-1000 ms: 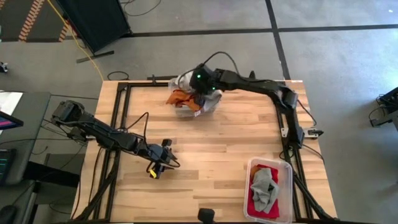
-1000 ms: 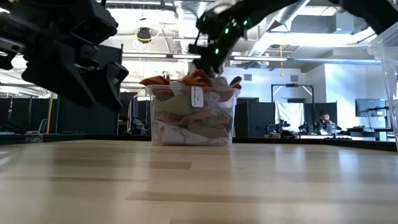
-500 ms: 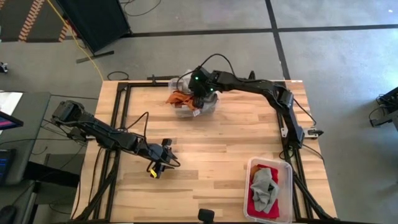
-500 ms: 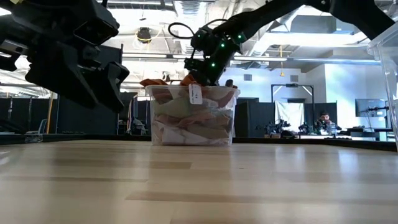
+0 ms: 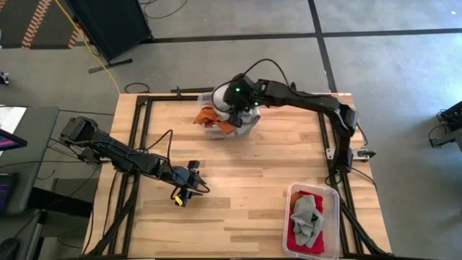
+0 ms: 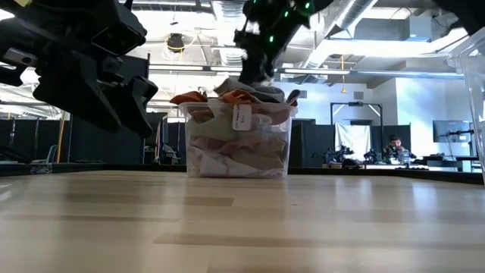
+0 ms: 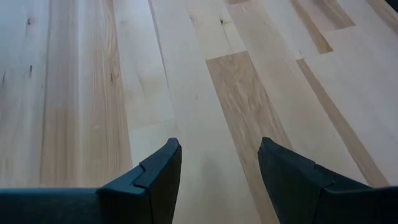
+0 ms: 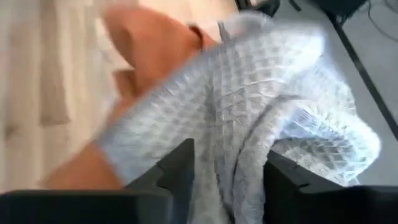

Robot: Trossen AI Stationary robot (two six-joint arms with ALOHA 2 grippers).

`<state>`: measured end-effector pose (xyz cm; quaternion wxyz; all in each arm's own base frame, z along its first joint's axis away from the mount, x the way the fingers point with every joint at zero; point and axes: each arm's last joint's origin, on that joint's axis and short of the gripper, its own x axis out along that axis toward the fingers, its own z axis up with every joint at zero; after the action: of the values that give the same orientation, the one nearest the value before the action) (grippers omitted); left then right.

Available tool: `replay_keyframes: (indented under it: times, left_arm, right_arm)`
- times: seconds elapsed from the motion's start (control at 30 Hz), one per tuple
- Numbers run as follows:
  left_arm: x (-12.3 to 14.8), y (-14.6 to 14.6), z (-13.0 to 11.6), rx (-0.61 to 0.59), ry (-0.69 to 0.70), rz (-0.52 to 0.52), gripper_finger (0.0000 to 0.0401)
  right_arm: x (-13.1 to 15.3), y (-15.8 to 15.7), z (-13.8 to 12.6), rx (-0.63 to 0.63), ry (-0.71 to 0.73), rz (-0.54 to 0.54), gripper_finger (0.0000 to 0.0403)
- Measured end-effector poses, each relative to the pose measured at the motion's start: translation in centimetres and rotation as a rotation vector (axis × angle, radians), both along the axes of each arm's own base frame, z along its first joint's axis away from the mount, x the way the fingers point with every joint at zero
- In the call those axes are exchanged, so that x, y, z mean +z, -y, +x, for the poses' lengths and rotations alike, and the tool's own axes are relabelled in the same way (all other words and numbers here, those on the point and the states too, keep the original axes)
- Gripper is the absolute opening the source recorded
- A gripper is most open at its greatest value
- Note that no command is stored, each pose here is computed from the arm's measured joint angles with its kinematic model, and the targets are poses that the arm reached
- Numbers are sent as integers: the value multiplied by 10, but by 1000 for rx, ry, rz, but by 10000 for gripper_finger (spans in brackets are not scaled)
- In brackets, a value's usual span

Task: Sort towels by color in basket
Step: Put the light gray towel into the top transparent bin, then return to Home Position

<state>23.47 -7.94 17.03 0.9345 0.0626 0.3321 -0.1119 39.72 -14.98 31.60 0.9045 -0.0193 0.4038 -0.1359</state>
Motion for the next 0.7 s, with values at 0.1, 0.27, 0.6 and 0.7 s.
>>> replay_keyframes:
  times: [0.1,0.27,0.6,0.7]
  left_arm:
    - [0,0,0,2,-1,-3,204]
    - [0,0,0,5,-1,-5,204]
    - [14,-3,-5,23,62,37,204]
    - [32,-8,-13,52,147,57,204]
  right_arm:
    - [18,-12,-9,9,24,-12,203]
    - [45,-33,-29,18,30,-26,218]
    - [98,-96,-91,92,15,-2,219]
    - [113,-116,-117,95,11,0,219]
